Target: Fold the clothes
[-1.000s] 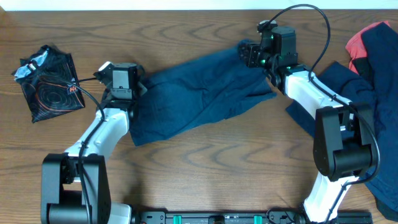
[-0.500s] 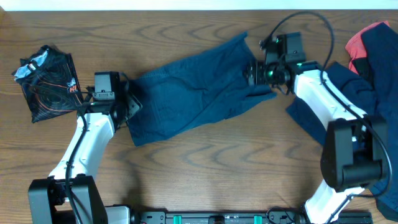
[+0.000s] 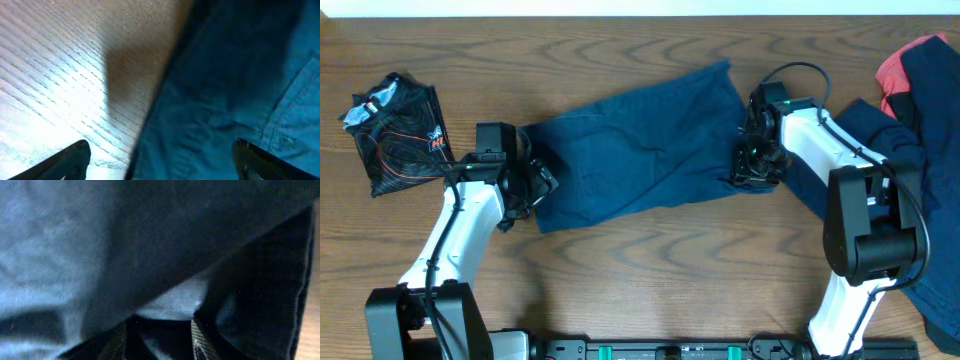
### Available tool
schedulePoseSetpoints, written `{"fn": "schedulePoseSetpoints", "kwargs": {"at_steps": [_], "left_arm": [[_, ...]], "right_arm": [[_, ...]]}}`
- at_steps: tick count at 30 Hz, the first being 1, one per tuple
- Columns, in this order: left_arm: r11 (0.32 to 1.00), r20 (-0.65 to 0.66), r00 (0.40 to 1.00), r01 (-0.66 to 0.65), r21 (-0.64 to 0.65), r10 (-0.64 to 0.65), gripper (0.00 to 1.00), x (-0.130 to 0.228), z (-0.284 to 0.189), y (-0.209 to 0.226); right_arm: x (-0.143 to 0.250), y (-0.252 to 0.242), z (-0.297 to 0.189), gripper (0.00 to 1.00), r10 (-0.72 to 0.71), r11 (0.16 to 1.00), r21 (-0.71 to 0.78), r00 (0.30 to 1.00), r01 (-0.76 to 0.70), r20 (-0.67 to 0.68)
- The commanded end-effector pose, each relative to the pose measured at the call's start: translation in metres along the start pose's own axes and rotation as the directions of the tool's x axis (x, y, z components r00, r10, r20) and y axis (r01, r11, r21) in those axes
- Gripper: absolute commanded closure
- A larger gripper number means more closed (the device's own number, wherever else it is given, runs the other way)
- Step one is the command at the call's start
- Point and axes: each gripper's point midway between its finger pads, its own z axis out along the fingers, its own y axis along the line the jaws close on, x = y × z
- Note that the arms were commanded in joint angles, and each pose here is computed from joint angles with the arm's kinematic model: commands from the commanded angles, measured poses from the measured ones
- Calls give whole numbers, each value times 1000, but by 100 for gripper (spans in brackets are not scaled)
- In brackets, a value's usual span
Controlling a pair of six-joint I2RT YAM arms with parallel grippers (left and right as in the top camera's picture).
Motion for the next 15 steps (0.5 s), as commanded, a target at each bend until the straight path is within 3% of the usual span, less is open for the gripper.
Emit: {"fn": "schedulePoseSetpoints", "kwargs": {"at_steps": [1, 4, 9, 12, 15], "left_arm": [[1000, 9, 1000, -7, 10, 7, 8, -2, 0, -2], [1000, 16, 1000, -7, 15, 7, 8, -4, 0, -4], [1000, 12, 1000, -7, 13, 7, 8, -3, 0, -3], [1000, 9, 1000, -7, 12, 7, 8, -2, 0, -3], [1000, 2, 1000, -6, 8, 6, 8, -1, 0, -2]], "right_arm": [[-6, -37, -2, 56, 78, 986, 141, 996, -85, 54], [-24, -30, -31, 53, 69, 991, 100, 983, -87, 169], [-38, -15, -92, 36, 44, 997, 41, 935, -63, 353], [-37, -6, -113, 37, 39, 999, -3, 917, -42, 398], [-28, 0, -111, 38, 55, 998, -42, 931, -43, 361]]}}
